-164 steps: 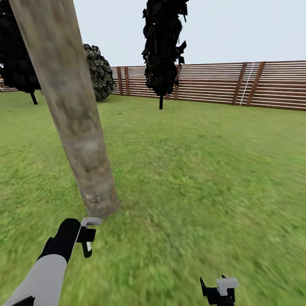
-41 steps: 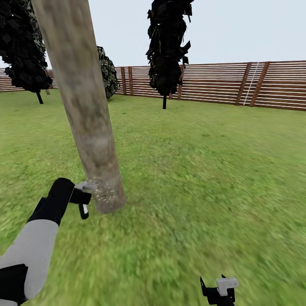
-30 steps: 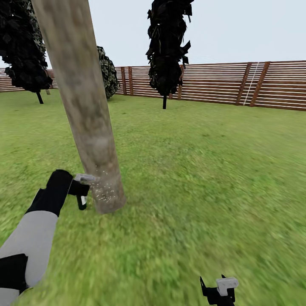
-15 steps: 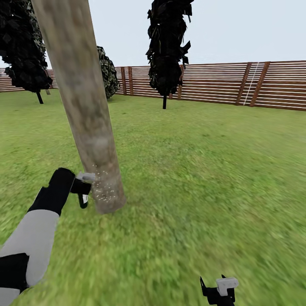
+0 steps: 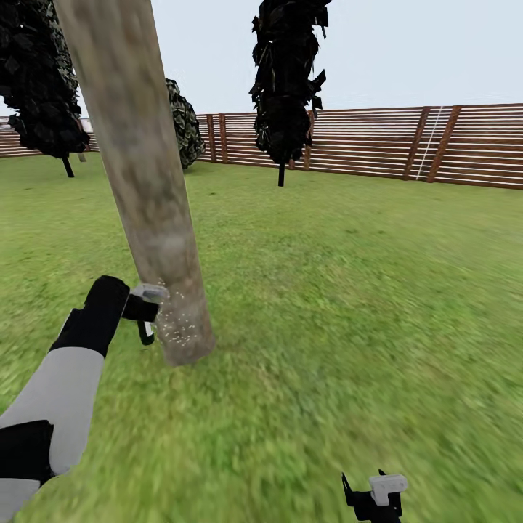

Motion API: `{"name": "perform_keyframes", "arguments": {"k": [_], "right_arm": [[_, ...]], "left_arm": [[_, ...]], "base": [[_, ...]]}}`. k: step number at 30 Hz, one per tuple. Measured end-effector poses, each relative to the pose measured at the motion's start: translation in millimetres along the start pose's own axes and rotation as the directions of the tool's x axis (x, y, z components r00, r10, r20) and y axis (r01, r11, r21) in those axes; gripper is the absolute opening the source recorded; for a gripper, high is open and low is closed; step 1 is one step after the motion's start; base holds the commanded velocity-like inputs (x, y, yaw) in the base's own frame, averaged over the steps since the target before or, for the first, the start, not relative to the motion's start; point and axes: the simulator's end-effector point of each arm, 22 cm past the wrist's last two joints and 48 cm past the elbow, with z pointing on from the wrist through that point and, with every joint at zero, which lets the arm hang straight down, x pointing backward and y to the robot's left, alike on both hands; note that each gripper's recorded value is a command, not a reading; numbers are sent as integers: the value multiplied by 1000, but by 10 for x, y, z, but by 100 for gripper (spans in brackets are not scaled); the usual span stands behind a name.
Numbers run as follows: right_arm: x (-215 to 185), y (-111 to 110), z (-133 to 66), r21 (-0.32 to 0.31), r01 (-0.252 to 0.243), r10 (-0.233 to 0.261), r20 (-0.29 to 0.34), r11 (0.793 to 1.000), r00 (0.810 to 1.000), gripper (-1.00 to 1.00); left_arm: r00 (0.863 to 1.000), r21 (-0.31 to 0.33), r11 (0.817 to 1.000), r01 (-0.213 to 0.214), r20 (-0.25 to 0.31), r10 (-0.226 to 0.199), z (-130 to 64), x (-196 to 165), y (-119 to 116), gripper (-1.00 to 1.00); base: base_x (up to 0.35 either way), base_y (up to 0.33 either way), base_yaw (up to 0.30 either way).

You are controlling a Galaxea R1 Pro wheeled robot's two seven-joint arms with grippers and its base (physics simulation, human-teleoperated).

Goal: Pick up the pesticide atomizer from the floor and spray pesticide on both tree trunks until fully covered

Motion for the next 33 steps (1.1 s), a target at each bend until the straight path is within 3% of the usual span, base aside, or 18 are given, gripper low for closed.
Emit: {"name": "perform_keyframes", "arguments": {"k": [1, 5, 6, 8, 9, 10, 11, 12, 14, 16, 18, 25, 33], "right_arm": [[0, 0, 0, 0, 0, 0, 0, 1000, 1000, 100], [0, 1, 0, 0, 0, 0, 0, 1000, 1000, 100], [0, 0, 0, 0, 0, 0, 0, 1000, 1000, 100], [0, 0, 0, 0, 0, 0, 0, 1000, 1000, 100], [1, -1, 0, 0, 0, 0, 0, 1000, 1000, 100], [-2, 0, -1, 0, 0, 0, 0, 1000, 1000, 100], [1, -1, 0, 0, 0, 0, 0, 1000, 1000, 100], [0, 0, 0, 0, 0, 0, 0, 1000, 1000, 100], [0, 0, 0, 0, 0, 0, 0, 1000, 1000, 100], [0, 1, 0, 0, 0, 0, 0, 1000, 1000, 100], [1, 0, 0, 0, 0, 0, 0, 1000, 1000, 100], [1, 0, 0, 0, 0, 0, 0, 1000, 1000, 100], [3, 5, 1, -2, 1, -1, -1, 1000, 1000, 100]], "left_arm": [[1000, -9, 1000, 1, -2, -1, -5, 4, 58, -100], [999, -96, 995, 24, -22, -26, -82, 144, 686, -100], [999, -99, 995, 28, -22, -30, -89, 153, 719, -100], [999, -88, 996, 31, -20, -33, -84, 143, 680, -100], [999, -69, 997, 32, -12, -32, -79, 98, 567, -100], [1000, -55, 998, -13, 24, 14, -133, -161, 293, -100], [1000, -13, 1000, 3, 31, -3, -135, -205, 155, -100], [999, -47, 999, -16, 28, 17, -145, -202, 248, -100], [1000, -60, 998, -12, 25, 14, -157, -184, 339, -100], [1000, -99, 995, -3, 8, 4, -168, -74, 610, -100], [1000, -98, 995, 6, 0, -6, -154, -18, 655, -100], [1000, -98, 995, 0, -9, 0, -127, 31, 649, -100], [994, -55, 998, -10, -113, 4, 203, 687, 386, -100]], "base": [[0, 0, 0], [0, 0, 0], [0, 0, 0], [0, 0, 0], [0, 0, 0], [0, 0, 0], [0, 0, 0], [0, 0, 0], [0, 0, 0], [0, 0, 0], [0, 0, 0], [0, 0, 0], [0, 0, 0]]}}
